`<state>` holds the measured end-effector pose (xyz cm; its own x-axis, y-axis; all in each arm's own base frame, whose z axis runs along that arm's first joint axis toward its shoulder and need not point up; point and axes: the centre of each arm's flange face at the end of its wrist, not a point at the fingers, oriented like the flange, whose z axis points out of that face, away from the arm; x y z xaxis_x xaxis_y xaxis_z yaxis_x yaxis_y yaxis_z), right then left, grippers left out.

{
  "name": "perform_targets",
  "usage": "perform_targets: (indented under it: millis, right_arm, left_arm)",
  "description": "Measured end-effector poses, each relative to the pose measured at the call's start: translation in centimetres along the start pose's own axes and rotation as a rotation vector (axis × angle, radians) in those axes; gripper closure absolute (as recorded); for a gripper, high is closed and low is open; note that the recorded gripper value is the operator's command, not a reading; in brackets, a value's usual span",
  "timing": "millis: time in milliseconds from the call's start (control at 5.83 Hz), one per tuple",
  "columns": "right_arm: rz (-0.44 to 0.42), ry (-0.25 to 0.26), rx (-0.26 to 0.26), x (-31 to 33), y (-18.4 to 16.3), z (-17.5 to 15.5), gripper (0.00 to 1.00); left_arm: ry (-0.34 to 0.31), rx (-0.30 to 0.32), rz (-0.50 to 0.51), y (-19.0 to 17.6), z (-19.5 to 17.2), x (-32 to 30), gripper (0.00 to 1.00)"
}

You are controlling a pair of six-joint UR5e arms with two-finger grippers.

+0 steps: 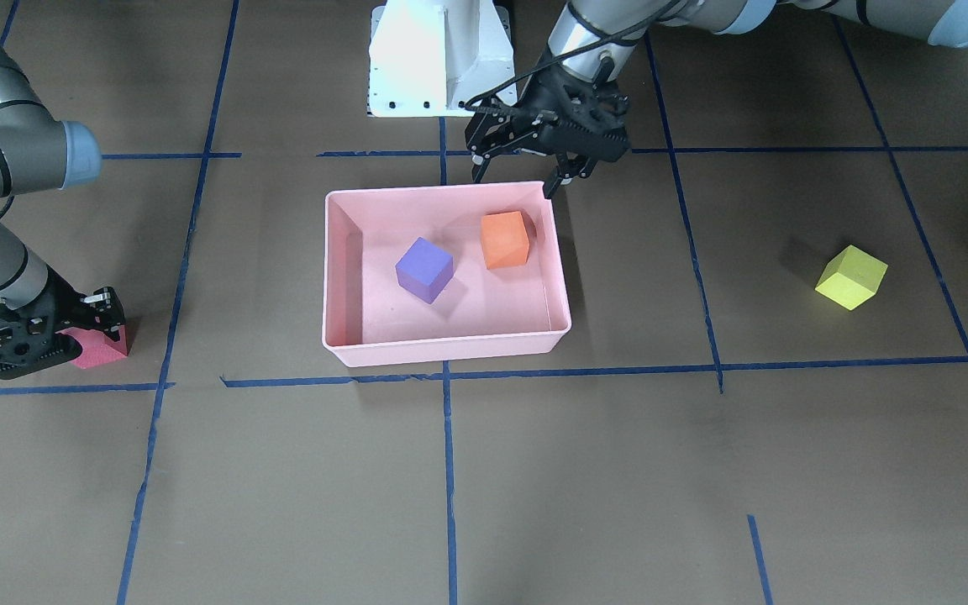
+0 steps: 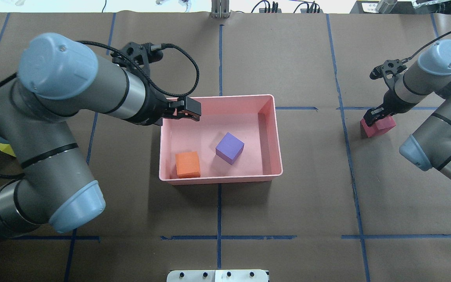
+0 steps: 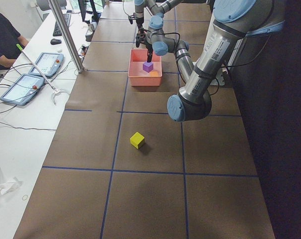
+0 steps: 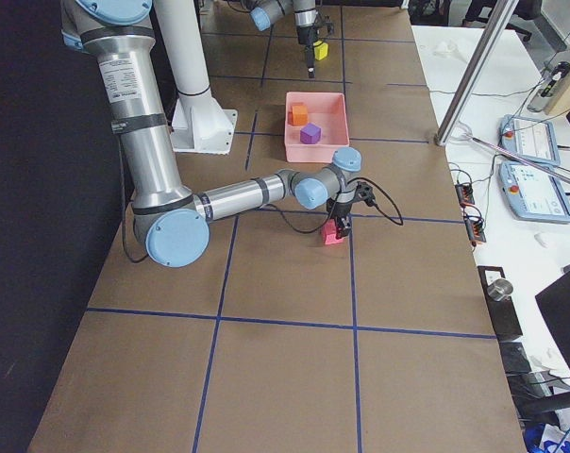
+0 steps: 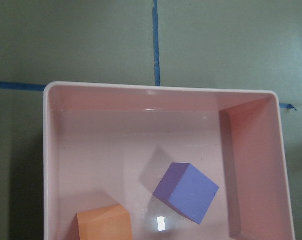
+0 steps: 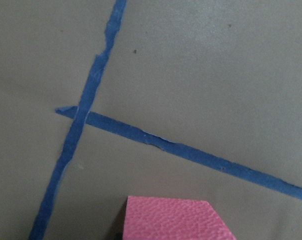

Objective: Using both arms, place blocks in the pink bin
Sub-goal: 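Lift the pink-red cube with the right gripper while the left arm withdraws, then drop the pink-red cube into the bin while the left gripper descends on the yellow-green cube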

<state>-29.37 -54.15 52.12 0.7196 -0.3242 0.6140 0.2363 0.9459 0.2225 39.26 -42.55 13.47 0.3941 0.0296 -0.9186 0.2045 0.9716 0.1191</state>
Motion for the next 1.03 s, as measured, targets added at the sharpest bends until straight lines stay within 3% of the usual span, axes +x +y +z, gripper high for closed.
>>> perform_targets:
  millis: [172, 515, 687, 858, 1030]
  right_arm:
    - [0.03, -0.046, -0.006, -0.3, -0.1, -0.9, 1.0]
    - [0.124, -0.196, 0.065, -4.1, -2.1, -8.6, 1.0]
    - [0.203, -0.281, 0.1, -8.4, -2.8, -13.3, 1.0]
    - [0.291, -0.356, 0.104, -14.1, -2.4, -16.4, 1.0]
    - [0.366, -0.404, 0.09, -21.5, -1.7, -17.2, 1.0]
  left_arm:
    - [0.002, 0.039, -0.01, -1.2, -2.5, -1.9, 0.01]
    - [-0.072, 0.051, 0.063, -3.3, -5.1, -9.4, 0.01]
    - [-0.145, 0.023, 0.167, -4.0, -5.5, -15.2, 0.01]
    - [-0.219, -0.013, 0.267, -4.3, -5.5, -20.6, 0.01]
    - [-0.265, -0.062, 0.332, -4.4, -5.0, -25.4, 0.01]
